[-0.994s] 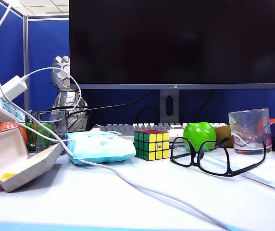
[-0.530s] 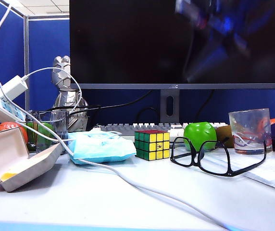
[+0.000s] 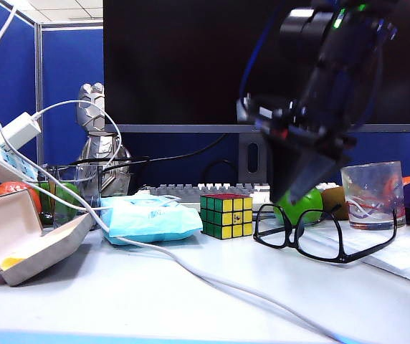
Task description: Pick up the glasses, fold the temples of the glasses, place the glasses into the glasses case, and finally close the glasses case.
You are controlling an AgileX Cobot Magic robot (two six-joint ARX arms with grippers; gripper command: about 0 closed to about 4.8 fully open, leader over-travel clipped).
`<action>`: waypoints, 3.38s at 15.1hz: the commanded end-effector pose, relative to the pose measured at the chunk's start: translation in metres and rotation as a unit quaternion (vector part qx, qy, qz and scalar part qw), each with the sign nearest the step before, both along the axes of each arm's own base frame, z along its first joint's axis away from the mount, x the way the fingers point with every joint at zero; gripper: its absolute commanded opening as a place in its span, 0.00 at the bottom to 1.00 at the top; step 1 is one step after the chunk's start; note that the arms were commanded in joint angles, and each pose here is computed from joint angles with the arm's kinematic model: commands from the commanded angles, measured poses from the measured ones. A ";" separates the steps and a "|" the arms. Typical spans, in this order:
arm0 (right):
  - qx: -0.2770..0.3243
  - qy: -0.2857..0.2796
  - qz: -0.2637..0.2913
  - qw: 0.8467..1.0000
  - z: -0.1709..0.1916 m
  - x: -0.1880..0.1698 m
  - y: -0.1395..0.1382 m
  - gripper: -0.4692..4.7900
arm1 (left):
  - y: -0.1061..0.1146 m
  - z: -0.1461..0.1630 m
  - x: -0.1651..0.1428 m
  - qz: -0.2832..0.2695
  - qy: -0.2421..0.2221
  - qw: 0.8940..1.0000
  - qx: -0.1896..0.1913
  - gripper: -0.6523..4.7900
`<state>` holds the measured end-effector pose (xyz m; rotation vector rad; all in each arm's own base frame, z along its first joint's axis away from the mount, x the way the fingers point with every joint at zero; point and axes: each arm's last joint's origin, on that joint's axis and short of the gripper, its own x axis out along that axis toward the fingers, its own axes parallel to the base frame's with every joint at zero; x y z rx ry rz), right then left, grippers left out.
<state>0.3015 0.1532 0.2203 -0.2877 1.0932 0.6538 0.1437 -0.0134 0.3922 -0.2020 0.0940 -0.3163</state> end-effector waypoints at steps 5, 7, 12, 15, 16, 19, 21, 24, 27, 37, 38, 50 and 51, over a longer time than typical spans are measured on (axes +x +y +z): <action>-0.033 0.044 0.016 0.998 -0.037 0.011 0.006 0.36 | 0.000 0.003 -0.001 -0.003 -0.009 1.000 0.000 0.11; -0.037 0.051 0.016 0.998 -0.043 0.013 0.006 0.36 | 0.000 0.003 -0.001 -0.003 -0.009 1.000 0.000 0.11; -0.026 0.032 0.017 0.999 -0.030 0.020 0.011 0.52 | 0.000 0.003 -0.001 -0.003 -0.009 1.000 0.000 0.11; -0.024 0.027 0.016 0.999 -0.017 0.028 0.015 0.52 | 0.000 0.003 -0.001 -0.003 -0.009 1.000 0.000 0.11; -0.028 0.036 0.016 0.999 -0.018 0.029 0.015 0.52 | 0.000 0.003 -0.001 -0.003 -0.009 1.000 0.000 0.11; -0.042 0.065 0.018 0.997 -0.027 0.027 0.015 0.51 | 0.000 0.003 -0.001 -0.003 -0.009 1.000 0.000 0.11; -0.042 0.067 0.018 0.997 -0.029 0.027 0.016 0.51 | 0.000 0.002 0.000 -0.003 -0.008 1.000 0.000 0.11; -0.046 0.077 0.019 0.996 -0.037 0.029 0.017 0.51 | 0.000 0.002 0.000 -0.003 -0.007 1.000 0.000 0.11; -0.054 0.089 0.018 0.994 -0.047 0.031 0.018 0.47 | 0.000 0.002 0.000 -0.003 -0.007 1.000 0.000 0.11; 0.055 0.081 0.056 0.994 0.020 0.031 0.024 0.08 | 0.000 0.002 0.000 -0.003 -0.008 1.000 0.000 0.11; 0.102 0.065 0.075 0.990 0.043 0.028 0.025 0.08 | -0.001 0.002 0.000 -0.013 -0.008 1.000 -0.001 0.11; 0.502 -0.046 0.387 0.772 0.221 -0.047 0.005 0.08 | -0.044 0.030 0.037 -0.308 -0.141 0.935 -0.110 0.11; 0.507 -0.039 0.401 0.761 0.222 -0.050 0.004 0.08 | -0.049 0.030 0.044 -0.319 -0.147 0.928 -0.120 0.11</action>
